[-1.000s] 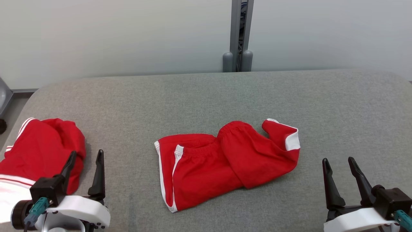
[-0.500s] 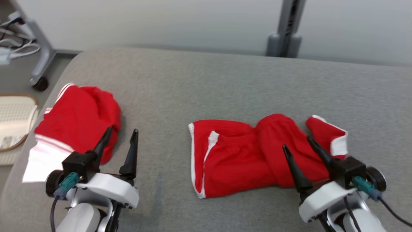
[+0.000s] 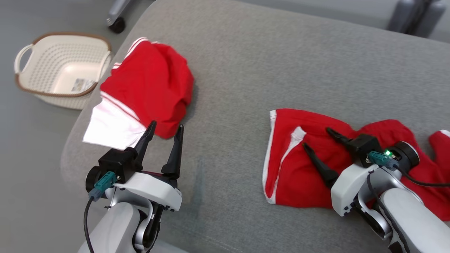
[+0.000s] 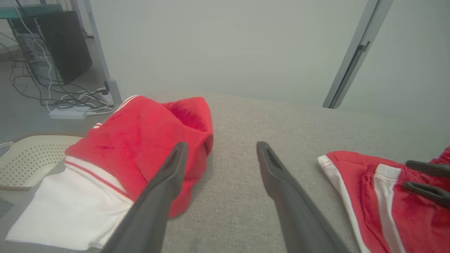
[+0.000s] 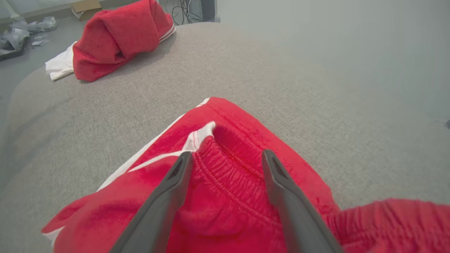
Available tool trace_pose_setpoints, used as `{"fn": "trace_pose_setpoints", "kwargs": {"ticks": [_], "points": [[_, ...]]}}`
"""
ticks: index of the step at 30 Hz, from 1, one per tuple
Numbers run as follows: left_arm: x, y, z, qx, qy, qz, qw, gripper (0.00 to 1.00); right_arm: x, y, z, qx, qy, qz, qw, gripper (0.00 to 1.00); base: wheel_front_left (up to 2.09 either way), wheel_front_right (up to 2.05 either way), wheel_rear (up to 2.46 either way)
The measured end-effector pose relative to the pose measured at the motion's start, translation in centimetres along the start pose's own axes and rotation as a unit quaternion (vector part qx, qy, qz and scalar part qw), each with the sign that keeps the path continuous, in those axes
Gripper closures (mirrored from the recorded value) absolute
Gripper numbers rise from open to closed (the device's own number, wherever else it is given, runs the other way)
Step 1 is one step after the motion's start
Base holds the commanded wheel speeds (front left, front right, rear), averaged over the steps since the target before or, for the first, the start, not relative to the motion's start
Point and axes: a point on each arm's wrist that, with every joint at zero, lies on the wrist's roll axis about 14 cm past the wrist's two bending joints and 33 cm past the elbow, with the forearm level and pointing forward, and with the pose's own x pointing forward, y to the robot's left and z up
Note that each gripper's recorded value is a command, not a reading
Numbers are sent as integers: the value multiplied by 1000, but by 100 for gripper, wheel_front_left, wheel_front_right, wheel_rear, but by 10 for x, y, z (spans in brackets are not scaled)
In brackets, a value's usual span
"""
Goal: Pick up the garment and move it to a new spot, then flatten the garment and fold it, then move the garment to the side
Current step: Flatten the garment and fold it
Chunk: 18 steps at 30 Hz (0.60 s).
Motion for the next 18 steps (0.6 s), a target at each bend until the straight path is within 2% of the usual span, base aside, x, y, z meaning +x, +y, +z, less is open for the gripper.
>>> {"fn": "trace_pose_setpoints", "kwargs": {"ticks": [6, 7, 8, 11, 18], "points": [[-1, 16, -13, 4, 19, 26, 999, 0, 22, 10, -18, 1, 31, 44, 999, 2, 0, 0, 0], [0, 17, -14, 4, 21, 28, 999, 0, 24, 10, -19, 2, 32, 47, 998, 60, 0, 0, 0], [1, 17, -15, 6, 22, 28, 999, 0, 25, 9, -19, 3, 32, 47, 998, 100, 0, 0, 0], [6, 15, -12, 6, 16, 25, 1000, 0, 24, 6, -19, 1, 32, 45, 999, 100, 0, 0, 0], [20, 2, -11, 14, 9, 0, 1000, 0, 3, -8, 6, 34, -34, 7, 999, 100, 0, 0, 0]]}}
